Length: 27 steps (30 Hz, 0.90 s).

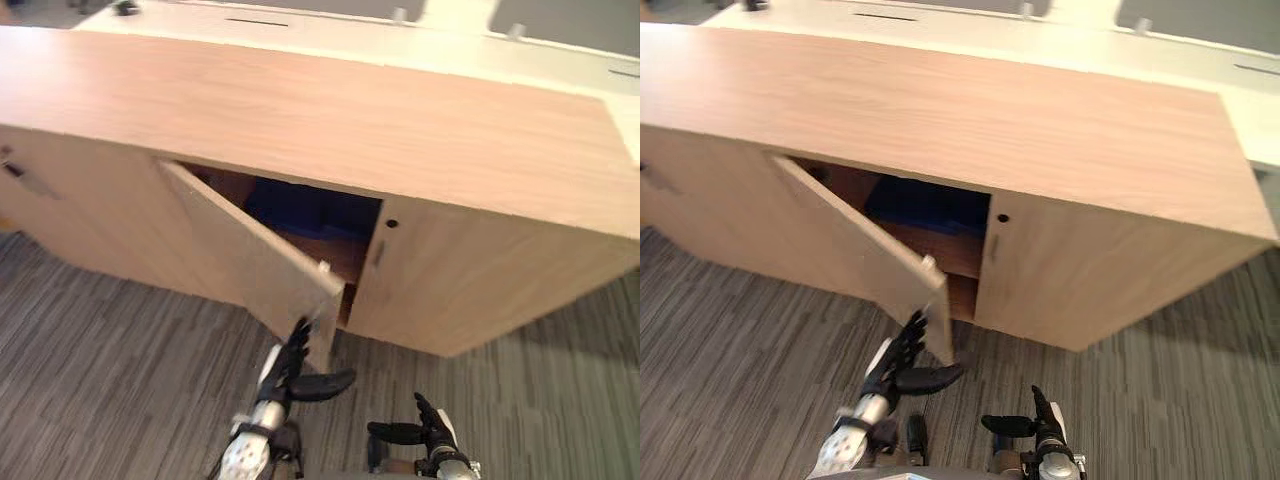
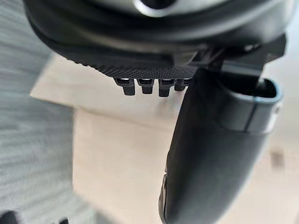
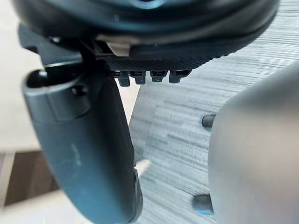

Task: Walk over to the cabinet, pick up the folder, carry it to the office cabinet, place the folder inside the office cabinet, then close the office cabinet door

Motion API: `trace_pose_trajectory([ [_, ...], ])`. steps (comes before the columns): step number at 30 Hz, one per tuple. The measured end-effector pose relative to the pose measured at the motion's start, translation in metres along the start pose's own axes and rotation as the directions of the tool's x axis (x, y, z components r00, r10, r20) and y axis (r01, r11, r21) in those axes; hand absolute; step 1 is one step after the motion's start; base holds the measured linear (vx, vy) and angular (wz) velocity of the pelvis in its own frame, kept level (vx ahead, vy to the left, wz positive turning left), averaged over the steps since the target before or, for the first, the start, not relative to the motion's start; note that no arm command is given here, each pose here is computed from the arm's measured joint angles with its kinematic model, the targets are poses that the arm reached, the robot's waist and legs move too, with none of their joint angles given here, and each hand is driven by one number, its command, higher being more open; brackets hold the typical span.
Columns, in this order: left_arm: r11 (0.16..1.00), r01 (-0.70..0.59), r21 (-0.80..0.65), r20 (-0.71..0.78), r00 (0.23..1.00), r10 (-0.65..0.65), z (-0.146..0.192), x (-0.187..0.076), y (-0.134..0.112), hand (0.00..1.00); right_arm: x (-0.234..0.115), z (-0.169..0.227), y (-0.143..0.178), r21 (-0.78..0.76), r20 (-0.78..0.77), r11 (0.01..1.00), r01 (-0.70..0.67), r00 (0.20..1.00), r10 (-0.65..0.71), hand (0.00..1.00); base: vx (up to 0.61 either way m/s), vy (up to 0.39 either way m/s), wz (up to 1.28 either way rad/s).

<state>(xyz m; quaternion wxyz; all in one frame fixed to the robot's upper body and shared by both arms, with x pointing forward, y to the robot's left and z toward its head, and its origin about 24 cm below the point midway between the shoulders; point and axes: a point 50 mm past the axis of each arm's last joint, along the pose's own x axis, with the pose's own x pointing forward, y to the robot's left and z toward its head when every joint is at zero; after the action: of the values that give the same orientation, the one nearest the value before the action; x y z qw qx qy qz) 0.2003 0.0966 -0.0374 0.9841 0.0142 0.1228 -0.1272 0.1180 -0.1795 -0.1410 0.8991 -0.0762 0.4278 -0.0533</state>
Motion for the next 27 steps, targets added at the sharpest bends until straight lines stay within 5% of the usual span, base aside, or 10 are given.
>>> trace_pose_trajectory([
  [5, 0.965, -0.168, 0.204, 0.034, 0.986, 0.164, 0.022, 0.029, 0.065, 1.00, 0.002, 0.011, 0.002, -0.010, 0.040, 1.000, -0.018, 0.999, 0.018, 1.00, 0.04, -0.003, -0.49],
  [11, 0.859, -0.409, 0.309, 0.084, 0.911, 0.403, 0.043, 0.026, 0.139, 1.00, 0.004, 0.011, -0.009, -0.015, 0.039, 1.000, -0.026, 0.999, 0.026, 1.00, -0.02, -0.027, -0.14],
  [20, 0.879, -0.414, 0.238, -0.048, 0.898, 0.436, 0.000, -0.011, 0.134, 1.00, -0.001, -0.015, -0.033, -0.021, -0.060, 0.999, 0.037, 0.997, -0.038, 1.00, -0.01, -0.022, 0.14],
  [27, 0.930, -0.329, 0.161, -0.432, 0.824, 0.366, -0.090, -0.077, 0.116, 1.00, 0.000, -0.011, -0.044, 0.055, -0.063, 0.994, 0.092, 0.994, -0.089, 1.00, 0.01, -0.006, 0.01],
])
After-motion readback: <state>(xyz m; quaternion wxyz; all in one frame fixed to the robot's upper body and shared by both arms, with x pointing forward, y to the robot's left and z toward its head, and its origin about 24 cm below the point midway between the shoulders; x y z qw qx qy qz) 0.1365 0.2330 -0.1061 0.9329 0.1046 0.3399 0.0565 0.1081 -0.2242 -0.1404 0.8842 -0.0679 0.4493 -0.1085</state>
